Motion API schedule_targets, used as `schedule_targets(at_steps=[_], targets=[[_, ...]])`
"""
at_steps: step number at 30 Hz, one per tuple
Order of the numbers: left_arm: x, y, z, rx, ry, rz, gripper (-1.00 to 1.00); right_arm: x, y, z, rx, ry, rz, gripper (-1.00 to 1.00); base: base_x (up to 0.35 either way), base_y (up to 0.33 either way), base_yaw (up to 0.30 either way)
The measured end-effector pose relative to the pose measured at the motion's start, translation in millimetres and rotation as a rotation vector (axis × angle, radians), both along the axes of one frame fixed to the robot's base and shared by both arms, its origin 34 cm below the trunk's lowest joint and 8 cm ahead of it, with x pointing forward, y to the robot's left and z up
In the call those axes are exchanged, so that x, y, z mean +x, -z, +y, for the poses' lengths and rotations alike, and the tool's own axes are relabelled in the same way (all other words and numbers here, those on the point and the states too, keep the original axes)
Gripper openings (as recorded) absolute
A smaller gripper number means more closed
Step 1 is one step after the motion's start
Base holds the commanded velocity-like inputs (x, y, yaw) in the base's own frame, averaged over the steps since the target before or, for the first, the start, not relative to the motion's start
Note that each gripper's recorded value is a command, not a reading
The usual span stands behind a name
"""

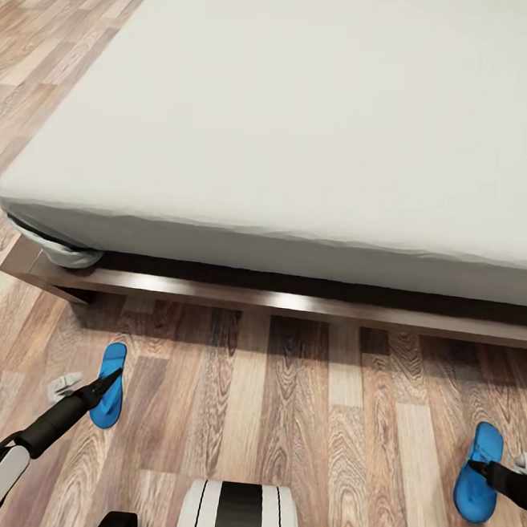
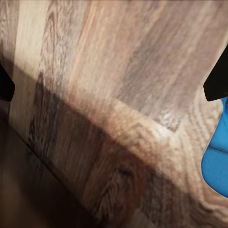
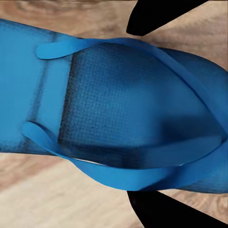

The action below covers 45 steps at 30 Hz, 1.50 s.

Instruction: In the bedroom, move the book from the bed onto either nightstand, and place the two sandals side by side next to the bed.

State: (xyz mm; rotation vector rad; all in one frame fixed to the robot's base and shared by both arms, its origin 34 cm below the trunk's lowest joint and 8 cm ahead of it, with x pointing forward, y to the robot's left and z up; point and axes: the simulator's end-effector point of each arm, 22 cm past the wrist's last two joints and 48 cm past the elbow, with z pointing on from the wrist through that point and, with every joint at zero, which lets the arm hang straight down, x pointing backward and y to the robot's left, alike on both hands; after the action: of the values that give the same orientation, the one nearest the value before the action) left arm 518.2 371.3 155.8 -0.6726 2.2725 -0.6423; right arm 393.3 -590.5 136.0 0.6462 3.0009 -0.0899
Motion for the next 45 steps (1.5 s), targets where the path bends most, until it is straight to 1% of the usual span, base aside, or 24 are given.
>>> schedule_targets(at_steps=[2, 3, 4, 6, 8, 12, 14, 15, 16, 18, 22, 31, 45], targets=[[0, 0, -1, -0.001, 0.0, 0.0, 1.0, 1, 5, 6, -0.015, -0.031, 0.005, -1.0, 0.0, 0.0, 0.0], [0, 0, -1, -0.001, 0.0, 0.0, 1.0, -1, 10, 11, -0.044, -0.072, 0.019, -1.0, 0.0, 0.0, 0.0], [0, 0, -2, -0.003, 0.0, 0.001, 1.0, -4, 15, 10, -0.095, -0.121, 0.044, -1.0, 0.0, 0.0, 0.0], [0, 1, -4, -0.006, -0.001, 0.0, 1.0, -7, 17, 5, -0.162, -0.175, 0.071, -1.0, 0.0, 0.0, 0.0], [0, 1, -4, -0.007, -0.001, 0.001, 1.0, -7, 18, 4, -0.193, -0.195, 0.082, -1.0, 0.0, 0.0, 0.0], [-1, 1, -5, -0.008, -0.001, 0.001, 1.0, -2, 18, 4, -0.212, -0.209, 0.076, -1.0, 0.0, 0.0, 0.0], [-1, 1, -7, -0.011, -0.001, 0.001, 1.0, 8, 17, 4, -0.223, -0.224, 0.045, -1.0, 0.0, 0.0, 0.0], [-2, 3, -12, -0.018, 0.008, 0.004, 1.0, 23, 15, 2, -0.244, -0.251, -0.016, -1.0, 0.0, 0.0, 0.0], [-2, 3, -14, -0.02, 0.012, 0.006, 1.0, 27, 14, 2, -0.25, -0.259, -0.033, -1.0, 0.0, 0.0, 0.0], [-5, 5, -25, -0.031, 0.036, 0.013, 1.0, 40, 11, 1, -0.266, -0.28, -0.088, -1.0, 0.0, 0.0, 0.0], [-6, 6, -32, -0.038, 0.05, 0.017, 1.0, 43, 11, 0, -0.274, -0.291, -0.111, -1.0, 0.0, 0.0, 0.0], [-6, 7, -32, -0.039, 0.051, 0.019, 1.0, 44, 11, -1, -0.278, -0.291, -0.114, -1.0, 0.012, 0.011, 0.0], [-7, 7, -32, -0.038, 0.051, 0.02, 1.0, 44, 11, 0, -0.279, -0.294, -0.117, -1.0, 0.182, 0.228, 0.0]])
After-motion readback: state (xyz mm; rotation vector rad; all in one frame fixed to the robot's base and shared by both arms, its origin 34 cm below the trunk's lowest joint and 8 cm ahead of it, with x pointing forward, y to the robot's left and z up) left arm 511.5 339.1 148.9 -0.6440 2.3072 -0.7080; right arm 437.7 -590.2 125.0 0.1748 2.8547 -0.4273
